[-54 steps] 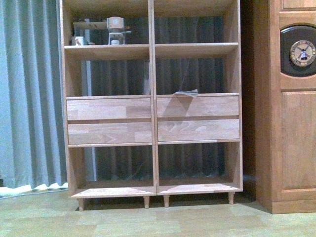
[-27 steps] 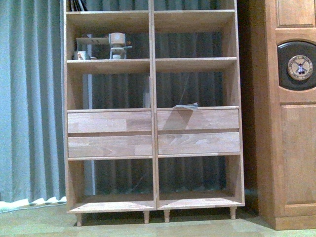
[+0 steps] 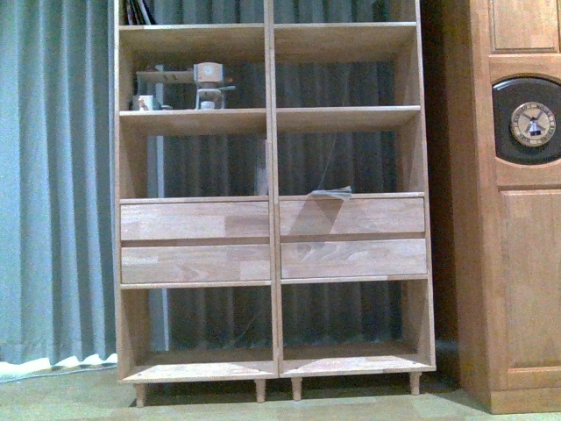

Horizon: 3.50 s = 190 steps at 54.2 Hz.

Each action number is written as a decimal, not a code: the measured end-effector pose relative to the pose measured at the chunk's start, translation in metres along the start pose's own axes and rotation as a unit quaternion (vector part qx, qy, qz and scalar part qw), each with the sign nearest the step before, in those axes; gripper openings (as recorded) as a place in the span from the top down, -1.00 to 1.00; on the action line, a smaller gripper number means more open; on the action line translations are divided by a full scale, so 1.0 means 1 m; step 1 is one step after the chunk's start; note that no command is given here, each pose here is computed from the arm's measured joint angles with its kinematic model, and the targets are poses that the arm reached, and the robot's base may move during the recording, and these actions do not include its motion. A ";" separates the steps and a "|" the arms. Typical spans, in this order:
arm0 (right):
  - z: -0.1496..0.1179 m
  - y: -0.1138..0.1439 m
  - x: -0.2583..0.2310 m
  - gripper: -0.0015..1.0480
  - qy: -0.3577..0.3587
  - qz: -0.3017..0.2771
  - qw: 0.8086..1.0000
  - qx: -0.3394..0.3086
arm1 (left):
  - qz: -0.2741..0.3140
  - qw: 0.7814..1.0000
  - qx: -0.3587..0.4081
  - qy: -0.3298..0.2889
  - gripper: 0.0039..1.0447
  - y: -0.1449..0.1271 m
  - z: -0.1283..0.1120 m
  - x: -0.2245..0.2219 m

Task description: Organize books on shelf

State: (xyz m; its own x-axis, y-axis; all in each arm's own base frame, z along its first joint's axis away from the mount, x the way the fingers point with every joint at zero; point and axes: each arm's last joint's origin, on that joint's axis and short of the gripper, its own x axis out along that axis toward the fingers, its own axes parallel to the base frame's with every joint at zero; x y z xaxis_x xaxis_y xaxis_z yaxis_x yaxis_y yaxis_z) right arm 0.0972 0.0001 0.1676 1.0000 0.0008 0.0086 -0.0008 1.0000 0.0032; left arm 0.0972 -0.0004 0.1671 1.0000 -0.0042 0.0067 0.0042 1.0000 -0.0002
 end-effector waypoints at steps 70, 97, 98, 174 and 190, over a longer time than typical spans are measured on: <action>0.000 0.000 0.000 -0.86 0.000 0.000 1.000 0.000 | 0.000 1.000 0.000 0.000 -0.86 0.000 0.000 0.000; 0.000 0.000 0.000 -0.86 0.000 0.000 1.000 0.000 | 0.000 1.000 0.000 0.000 -0.86 0.000 0.000 0.000; 0.000 0.000 0.000 -0.86 0.000 0.000 1.000 0.000 | 0.000 1.000 0.000 0.000 -0.86 0.000 0.000 0.000; 0.000 0.000 0.000 -0.86 0.000 0.000 1.000 0.000 | 0.000 1.000 0.000 0.000 -0.86 0.000 0.000 0.000; 0.000 0.000 0.000 -0.86 0.000 0.000 1.000 0.000 | 0.000 1.000 0.000 0.000 -0.86 0.000 0.000 0.000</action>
State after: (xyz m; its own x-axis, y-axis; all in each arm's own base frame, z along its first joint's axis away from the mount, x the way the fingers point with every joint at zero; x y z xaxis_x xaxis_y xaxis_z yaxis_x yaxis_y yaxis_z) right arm 0.0972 0.0001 0.1676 1.0000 0.0004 0.0082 -0.0004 1.0000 0.0029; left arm 0.0972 -0.0004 0.1671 1.0000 -0.0042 0.0074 0.0042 1.0000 -0.0002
